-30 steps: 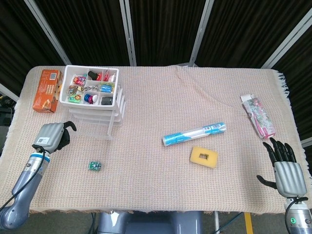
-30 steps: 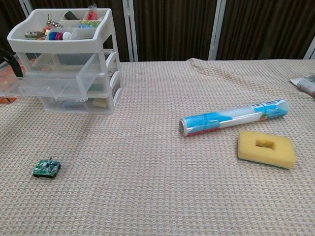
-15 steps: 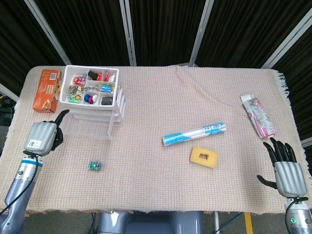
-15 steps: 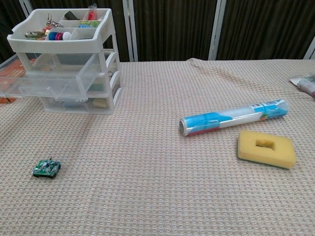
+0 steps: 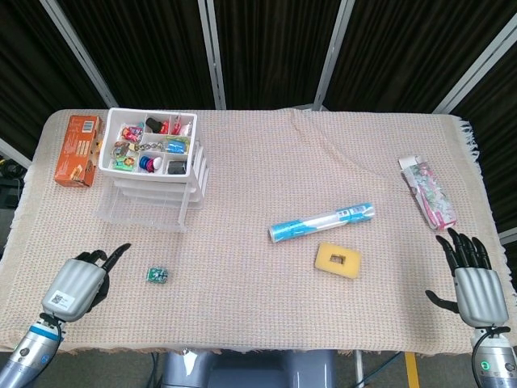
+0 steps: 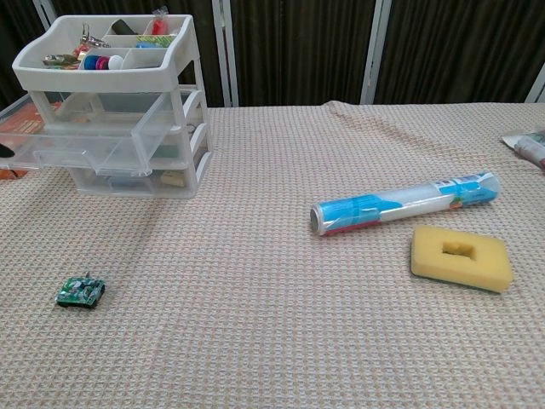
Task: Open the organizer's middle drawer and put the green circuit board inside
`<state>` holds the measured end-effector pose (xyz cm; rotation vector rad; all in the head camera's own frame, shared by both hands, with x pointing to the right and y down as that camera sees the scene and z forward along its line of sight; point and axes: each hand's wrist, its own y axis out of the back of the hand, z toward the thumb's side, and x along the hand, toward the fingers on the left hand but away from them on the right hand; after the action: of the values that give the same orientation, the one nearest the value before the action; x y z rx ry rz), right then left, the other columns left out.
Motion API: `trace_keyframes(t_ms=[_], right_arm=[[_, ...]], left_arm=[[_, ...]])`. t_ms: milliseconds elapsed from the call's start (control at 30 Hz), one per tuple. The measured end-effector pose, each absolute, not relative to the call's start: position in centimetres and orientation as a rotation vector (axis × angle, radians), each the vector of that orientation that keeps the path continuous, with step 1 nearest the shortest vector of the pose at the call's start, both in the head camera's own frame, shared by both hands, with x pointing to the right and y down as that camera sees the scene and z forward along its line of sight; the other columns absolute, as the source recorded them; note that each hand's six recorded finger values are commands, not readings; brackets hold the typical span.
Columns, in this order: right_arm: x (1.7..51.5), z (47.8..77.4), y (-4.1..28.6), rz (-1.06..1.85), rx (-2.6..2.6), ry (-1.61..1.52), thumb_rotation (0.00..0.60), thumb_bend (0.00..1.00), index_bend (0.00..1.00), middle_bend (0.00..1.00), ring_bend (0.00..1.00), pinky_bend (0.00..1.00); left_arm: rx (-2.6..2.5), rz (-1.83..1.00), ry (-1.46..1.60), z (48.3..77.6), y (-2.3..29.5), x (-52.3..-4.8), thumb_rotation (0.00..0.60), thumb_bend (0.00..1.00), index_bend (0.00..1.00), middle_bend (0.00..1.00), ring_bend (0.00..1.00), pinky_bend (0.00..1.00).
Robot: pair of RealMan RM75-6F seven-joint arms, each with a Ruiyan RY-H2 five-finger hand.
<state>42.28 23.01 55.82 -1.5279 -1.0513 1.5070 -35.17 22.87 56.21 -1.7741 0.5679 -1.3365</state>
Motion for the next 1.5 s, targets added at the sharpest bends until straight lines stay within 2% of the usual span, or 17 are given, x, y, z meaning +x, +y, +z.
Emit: trace_keyframes(t_ms=[233, 300, 400, 500, 600, 633, 700, 800, 1067, 1233, 1500], right_arm=[[42.3, 55.8, 23.0, 1.506, -1.53, -1.051, 0.6, 0.0, 0.11, 0.0, 0.0, 0.0], [42.3, 55.8, 23.0, 1.506, -1.53, -1.051, 0.6, 0.0, 0.11, 0.0, 0.0, 0.0], [42.3, 55.8, 23.0, 1.508, -1.531, -1.052, 0.6, 0.0, 0.1, 0.0, 0.0, 0.0], [42.3, 55.8, 23.0, 1.508, -1.531, -1.051, 0.6, 0.0, 0.11, 0.0, 0.0, 0.0], [42.3, 55.8, 23.0, 1.507, -1.532, -1.051, 0.6, 0.0, 0.11, 0.0, 0.0, 0.0], [42.3, 55.8, 23.0, 1.507, -1.533, -1.051, 0.6, 0.0, 0.11, 0.0, 0.0, 0.0], [42.3, 55.8, 23.0, 1.507, -1.534, -1.051, 0.6, 0.0, 0.1, 0.0, 0.0, 0.0], [42.3, 55.8, 23.0, 1.505, -1.534, -1.052, 0.6, 0.0, 0.11, 0.0, 0.0, 0.0], [42.4, 55.7, 23.0, 1.504, -1.534, -1.055, 0.6, 0.0, 0.11, 0.0, 0.0, 0.0], [42.4, 55.7, 23.0, 1.502, -1.537, -1.057, 0.6, 0.0, 0.11, 0.0, 0.0, 0.0], [42.4, 55.7, 23.0, 1.5, -1.537, -1.059, 0.6, 0.0, 0.11, 0.0, 0.0, 0.0]], left_arm=[[-1.796, -1.324, 0.484, 57.5, 24.3, -34.1, 0.6, 0.01, 0.1, 0.24, 0.21, 0.33], [-1.795, -1.327, 0.46, 58.0, 24.5, -33.8, 0.6, 0.0, 0.09, 0.27, 0.24, 0.33], [-1.792, -1.333, 0.428, 59.0, 24.7, -33.3, 0.6, 0.0, 0.1, 0.46, 0.38, 0.41], [-1.792, -1.352, 0.402, 60.1, 24.8, -33.1, 0.6, 0.0, 0.13, 0.73, 0.6, 0.54], [-1.8, -1.383, 0.394, 61.2, 24.7, -33.0, 0.6, 0.01, 0.15, 0.86, 0.72, 0.62], [-1.801, -1.392, 0.393, 61.6, 24.7, -32.9, 0.6, 0.01, 0.16, 0.88, 0.74, 0.63], [-1.797, -1.404, 0.394, 62.4, 24.3, -32.5, 0.6, 0.04, 0.23, 0.93, 0.79, 0.66], [-1.785, -1.405, 0.403, 63.2, 23.6, -31.7, 0.6, 0.06, 0.28, 0.97, 0.82, 0.68], [-1.721, -1.434, 0.373, 64.9, 22.1, -30.6, 0.6, 0.1, 0.3, 1.0, 0.84, 0.7], [-1.727, -1.492, 0.337, 65.7, 21.9, -30.4, 0.6, 0.15, 0.3, 1.0, 0.84, 0.7], [-1.726, -1.526, 0.272, 66.9, 21.7, -29.1, 0.6, 0.17, 0.32, 1.0, 0.85, 0.7]])
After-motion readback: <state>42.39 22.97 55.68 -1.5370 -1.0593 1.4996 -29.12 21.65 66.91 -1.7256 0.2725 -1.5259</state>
